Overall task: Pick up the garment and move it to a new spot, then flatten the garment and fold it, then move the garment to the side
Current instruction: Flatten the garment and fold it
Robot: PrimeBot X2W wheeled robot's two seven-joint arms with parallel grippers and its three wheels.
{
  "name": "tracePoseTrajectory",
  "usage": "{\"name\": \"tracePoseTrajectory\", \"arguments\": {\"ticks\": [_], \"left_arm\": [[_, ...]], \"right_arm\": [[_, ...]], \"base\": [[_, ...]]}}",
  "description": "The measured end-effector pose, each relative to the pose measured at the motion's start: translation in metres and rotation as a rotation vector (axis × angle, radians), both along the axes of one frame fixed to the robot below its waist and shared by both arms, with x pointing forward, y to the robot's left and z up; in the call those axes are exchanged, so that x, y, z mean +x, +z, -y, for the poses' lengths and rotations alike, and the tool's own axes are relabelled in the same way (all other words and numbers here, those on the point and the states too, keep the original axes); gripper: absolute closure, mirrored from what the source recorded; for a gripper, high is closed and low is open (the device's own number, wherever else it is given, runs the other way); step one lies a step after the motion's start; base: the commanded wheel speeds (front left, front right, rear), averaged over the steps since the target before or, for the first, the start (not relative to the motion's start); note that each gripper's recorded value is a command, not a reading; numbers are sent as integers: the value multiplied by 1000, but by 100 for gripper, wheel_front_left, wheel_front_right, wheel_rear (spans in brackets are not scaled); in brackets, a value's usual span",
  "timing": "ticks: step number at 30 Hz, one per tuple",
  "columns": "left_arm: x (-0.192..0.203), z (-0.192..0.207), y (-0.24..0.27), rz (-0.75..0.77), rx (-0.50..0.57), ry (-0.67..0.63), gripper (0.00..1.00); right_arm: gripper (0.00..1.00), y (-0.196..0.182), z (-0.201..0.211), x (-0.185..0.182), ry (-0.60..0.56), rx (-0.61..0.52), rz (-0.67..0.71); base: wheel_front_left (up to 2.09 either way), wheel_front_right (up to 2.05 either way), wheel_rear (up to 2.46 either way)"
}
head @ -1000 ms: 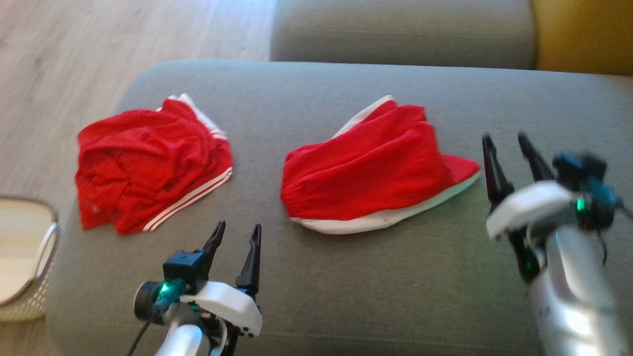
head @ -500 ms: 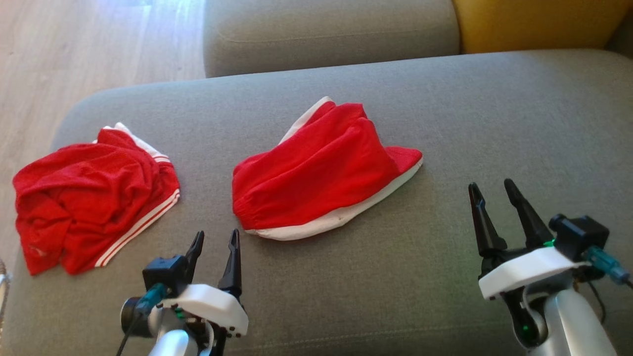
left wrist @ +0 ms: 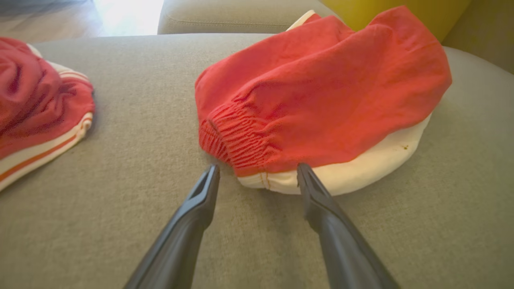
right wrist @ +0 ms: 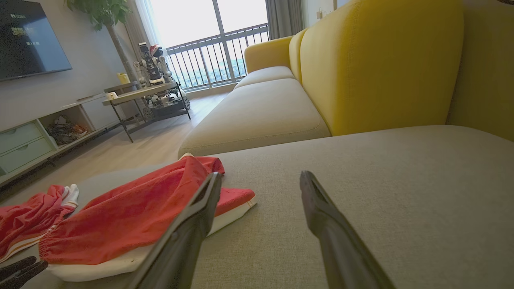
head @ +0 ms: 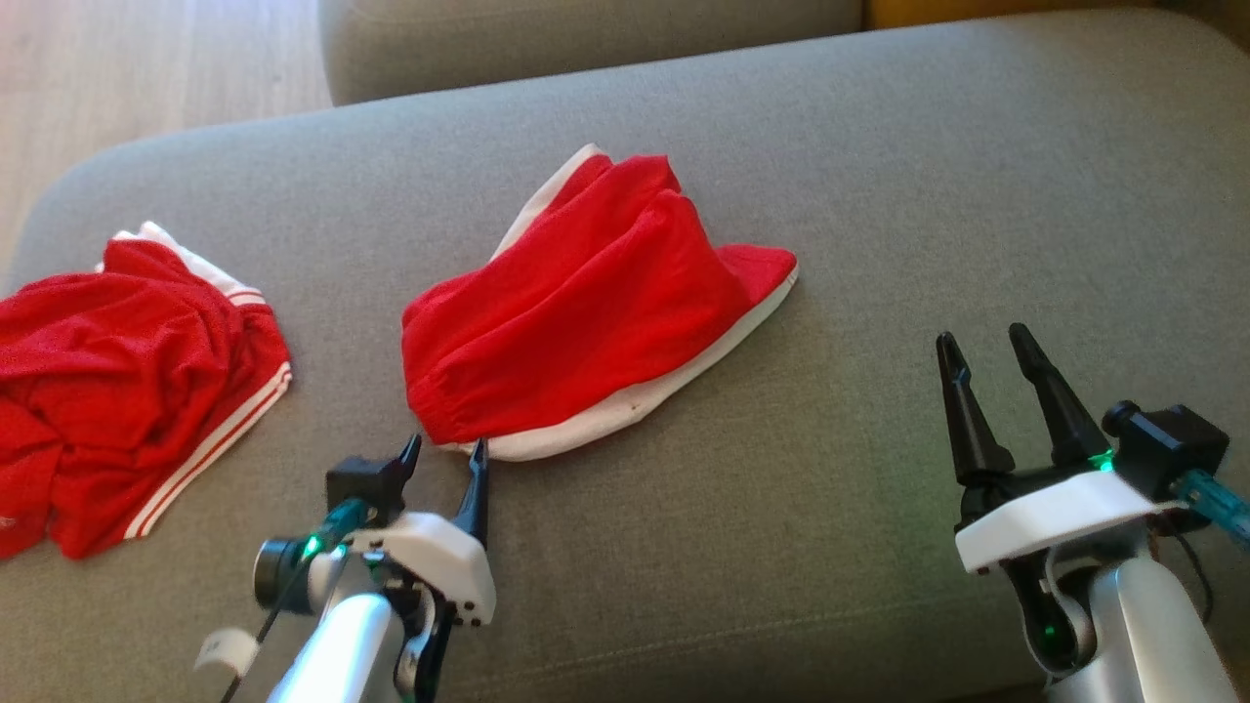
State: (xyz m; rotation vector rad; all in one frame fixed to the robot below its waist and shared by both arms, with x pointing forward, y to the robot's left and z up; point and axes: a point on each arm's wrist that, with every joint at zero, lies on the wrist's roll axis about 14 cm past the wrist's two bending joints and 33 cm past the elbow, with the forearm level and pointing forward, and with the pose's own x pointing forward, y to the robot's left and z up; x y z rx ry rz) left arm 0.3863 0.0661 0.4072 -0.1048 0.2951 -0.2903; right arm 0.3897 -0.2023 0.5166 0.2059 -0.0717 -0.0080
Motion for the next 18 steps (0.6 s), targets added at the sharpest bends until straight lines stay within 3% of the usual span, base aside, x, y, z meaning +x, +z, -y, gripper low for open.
{"name": "tracePoseTrajectory", "arguments": {"ticks": [9, 18], "left_arm": [[7, 5, -26, -73, 90, -40, 0], [6, 10, -23, -61, 91, -73, 0]], "right_arm": [[0, -9, 6, 2, -16, -3, -30], [0, -9, 4, 4, -11, -2, -28]], "base": [[0, 0, 0], [0, 0, 0]]}}
